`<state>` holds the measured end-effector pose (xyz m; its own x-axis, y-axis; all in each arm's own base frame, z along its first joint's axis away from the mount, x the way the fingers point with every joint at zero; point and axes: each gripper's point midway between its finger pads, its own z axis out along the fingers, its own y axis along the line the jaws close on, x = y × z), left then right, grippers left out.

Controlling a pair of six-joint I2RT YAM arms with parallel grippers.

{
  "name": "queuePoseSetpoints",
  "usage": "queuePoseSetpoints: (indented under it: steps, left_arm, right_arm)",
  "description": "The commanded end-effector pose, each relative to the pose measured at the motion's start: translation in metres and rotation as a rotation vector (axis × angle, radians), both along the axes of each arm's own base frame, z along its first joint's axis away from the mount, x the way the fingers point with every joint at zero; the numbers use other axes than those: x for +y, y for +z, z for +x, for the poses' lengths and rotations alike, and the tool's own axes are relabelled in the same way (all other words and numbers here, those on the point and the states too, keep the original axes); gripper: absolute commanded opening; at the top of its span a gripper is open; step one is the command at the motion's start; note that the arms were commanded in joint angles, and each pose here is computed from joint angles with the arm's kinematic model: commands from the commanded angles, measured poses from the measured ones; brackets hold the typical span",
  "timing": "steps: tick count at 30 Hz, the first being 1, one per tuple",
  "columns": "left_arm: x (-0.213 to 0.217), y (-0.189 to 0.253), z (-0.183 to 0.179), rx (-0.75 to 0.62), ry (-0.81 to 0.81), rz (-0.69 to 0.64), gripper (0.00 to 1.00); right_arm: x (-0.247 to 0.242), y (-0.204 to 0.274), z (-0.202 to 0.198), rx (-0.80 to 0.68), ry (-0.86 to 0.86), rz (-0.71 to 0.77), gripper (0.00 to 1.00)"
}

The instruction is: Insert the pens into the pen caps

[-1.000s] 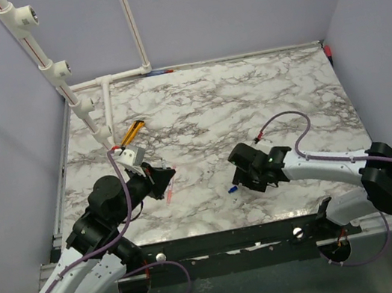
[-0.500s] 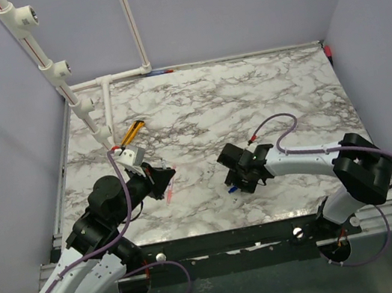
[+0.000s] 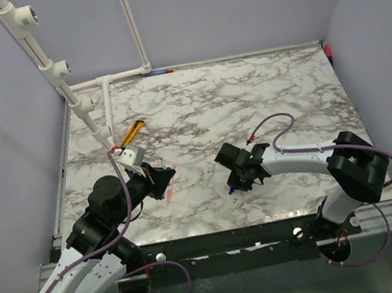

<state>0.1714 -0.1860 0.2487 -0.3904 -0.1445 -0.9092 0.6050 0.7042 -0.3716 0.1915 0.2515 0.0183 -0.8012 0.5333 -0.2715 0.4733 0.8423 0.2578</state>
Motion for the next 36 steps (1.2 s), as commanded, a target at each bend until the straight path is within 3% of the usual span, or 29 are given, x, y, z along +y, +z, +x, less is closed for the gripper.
queuePoseSetpoints:
  steps: [1,6,13,23,36]
  left_arm:
    - [-0.002,-0.005,-0.001,-0.002,-0.019,0.014,0.00]
    - [-0.002,-0.006,0.000,0.001,-0.015,0.015,0.00]
    - [-0.003,-0.008,0.001,0.010,-0.014,0.021,0.00]
    - [-0.013,-0.009,-0.006,0.018,-0.082,0.014,0.00]
    - [-0.061,0.002,-0.043,0.052,-0.418,-0.151,0.00]
  right_arm:
    - [-0.007,-0.008,0.000,-0.001,0.027,-0.069,0.22]
    - [-0.010,-0.004,0.004,-0.002,0.113,-0.146,0.01]
    - [-0.015,0.012,0.015,-0.073,0.192,-0.189,0.00]
    - [-0.003,0.082,0.037,-0.302,0.357,-0.126,0.00]
    - [0.033,0.243,0.045,-0.851,0.644,0.157,0.01]
